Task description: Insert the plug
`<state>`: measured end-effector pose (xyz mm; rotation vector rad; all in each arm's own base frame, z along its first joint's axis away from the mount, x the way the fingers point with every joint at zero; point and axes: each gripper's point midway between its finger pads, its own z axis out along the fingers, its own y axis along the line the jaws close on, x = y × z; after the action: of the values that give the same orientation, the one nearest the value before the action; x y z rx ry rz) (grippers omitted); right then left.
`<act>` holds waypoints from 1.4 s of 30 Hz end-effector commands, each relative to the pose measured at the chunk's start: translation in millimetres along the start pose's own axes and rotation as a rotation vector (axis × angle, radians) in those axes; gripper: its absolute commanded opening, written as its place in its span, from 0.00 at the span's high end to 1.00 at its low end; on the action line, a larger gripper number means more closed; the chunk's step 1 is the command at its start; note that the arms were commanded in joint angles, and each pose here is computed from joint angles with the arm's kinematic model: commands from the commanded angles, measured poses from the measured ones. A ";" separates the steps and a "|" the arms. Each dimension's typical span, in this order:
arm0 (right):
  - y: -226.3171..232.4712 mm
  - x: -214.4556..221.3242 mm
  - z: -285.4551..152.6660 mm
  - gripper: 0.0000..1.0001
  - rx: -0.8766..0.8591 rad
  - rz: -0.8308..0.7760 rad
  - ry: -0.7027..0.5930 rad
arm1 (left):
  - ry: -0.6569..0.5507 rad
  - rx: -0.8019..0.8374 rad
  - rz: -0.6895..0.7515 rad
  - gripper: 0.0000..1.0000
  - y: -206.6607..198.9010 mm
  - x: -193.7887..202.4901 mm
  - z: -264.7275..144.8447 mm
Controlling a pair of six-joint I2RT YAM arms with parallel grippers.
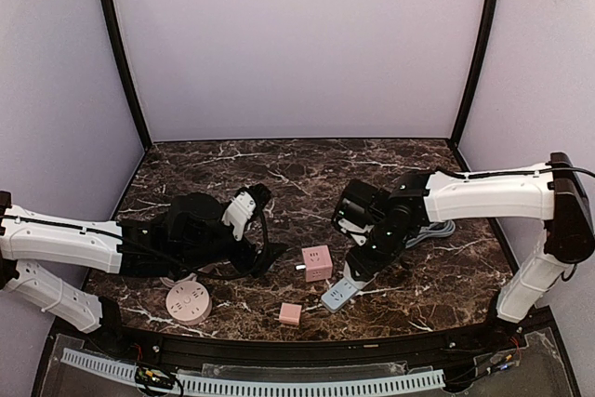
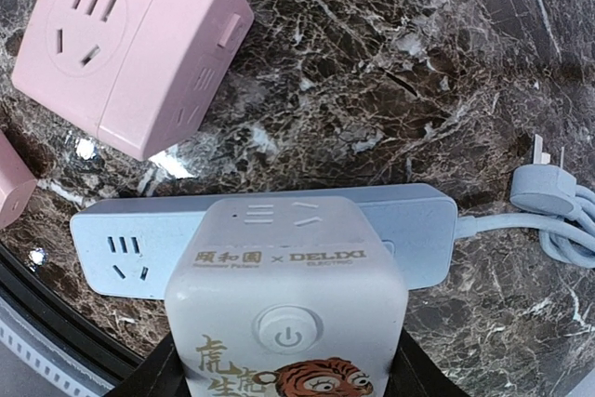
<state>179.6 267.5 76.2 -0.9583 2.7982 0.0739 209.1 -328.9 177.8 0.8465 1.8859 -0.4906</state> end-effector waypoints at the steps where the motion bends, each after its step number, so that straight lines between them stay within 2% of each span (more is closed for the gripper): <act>1: -22.2 -6.9 12.8 0.42 0.113 0.061 -0.024 | 0.005 -0.006 -0.014 0.00 2.2 2.6 0.7; 16: -4.9 -17.1 -37.7 0.01 0.028 0.052 -0.156 | 0.011 -0.016 -0.040 0.00 4.2 4.9 -0.7; 22: -10.4 -30.6 -61.5 0.01 0.052 0.071 -0.257 | 0.040 -0.033 -0.098 0.00 7.2 17.0 0.1; 26: -9.2 -45.0 -78.0 0.01 0.035 0.075 -0.358 | 0.101 -0.042 -0.162 0.00 7.4 34.7 3.7; 35: 9.3 -59.8 -97.1 0.01 -0.068 0.049 -0.524 | 0.261 -0.074 -0.247 0.09 8.7 86.5 6.3; 42: 22.5 -66.8 -101.6 0.01 -0.124 0.011 -0.601 | 0.304 -0.138 -0.276 0.13 17.1 107.9 9.9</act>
<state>201.1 299.7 177.4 -0.7695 2.3514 0.3743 196.2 -298.7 96.0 0.6381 2.2415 -0.4807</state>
